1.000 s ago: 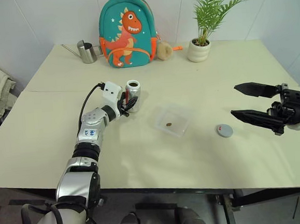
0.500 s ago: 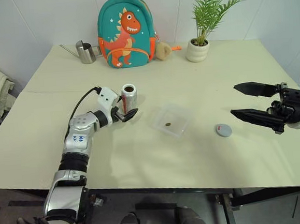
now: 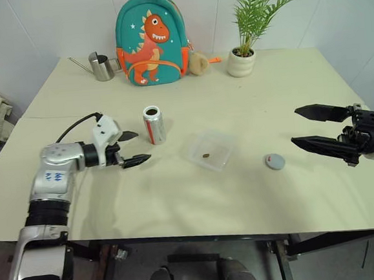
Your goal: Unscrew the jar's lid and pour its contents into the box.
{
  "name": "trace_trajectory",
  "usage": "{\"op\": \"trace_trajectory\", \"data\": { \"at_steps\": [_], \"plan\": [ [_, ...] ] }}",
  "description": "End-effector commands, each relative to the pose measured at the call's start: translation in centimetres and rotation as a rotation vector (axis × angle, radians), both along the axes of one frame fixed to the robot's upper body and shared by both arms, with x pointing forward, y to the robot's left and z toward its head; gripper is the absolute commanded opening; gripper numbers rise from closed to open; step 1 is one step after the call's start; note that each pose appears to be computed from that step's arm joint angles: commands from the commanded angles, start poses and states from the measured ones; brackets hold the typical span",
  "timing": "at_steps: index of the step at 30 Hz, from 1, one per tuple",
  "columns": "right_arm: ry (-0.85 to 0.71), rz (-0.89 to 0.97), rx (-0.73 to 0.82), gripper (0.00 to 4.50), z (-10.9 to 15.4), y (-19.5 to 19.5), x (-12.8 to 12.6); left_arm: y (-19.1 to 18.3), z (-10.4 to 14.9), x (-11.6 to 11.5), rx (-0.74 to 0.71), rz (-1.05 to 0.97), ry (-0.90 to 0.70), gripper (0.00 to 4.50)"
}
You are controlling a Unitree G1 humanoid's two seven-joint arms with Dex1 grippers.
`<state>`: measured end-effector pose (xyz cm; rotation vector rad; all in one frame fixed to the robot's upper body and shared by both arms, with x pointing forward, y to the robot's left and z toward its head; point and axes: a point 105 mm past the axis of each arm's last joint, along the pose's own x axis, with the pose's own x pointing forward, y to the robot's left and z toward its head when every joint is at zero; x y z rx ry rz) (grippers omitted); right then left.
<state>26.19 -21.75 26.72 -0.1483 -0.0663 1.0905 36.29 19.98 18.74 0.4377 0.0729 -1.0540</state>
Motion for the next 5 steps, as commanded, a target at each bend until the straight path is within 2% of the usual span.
{"op": "trace_trajectory", "data": {
  "at_steps": [1,5],
  "plan": [
    [-0.064,-0.014,-0.016,4.5,1.6,-0.4,-1.3,2.2,2.1,-1.0,-0.047,-0.062,-0.094,4.45],
    [-0.068,-0.042,-0.023,4.5,1.5,-1.0,-1.7,5.0,2.8,-1.2,-0.075,-0.05,-0.12,4.45]
  ]
}}
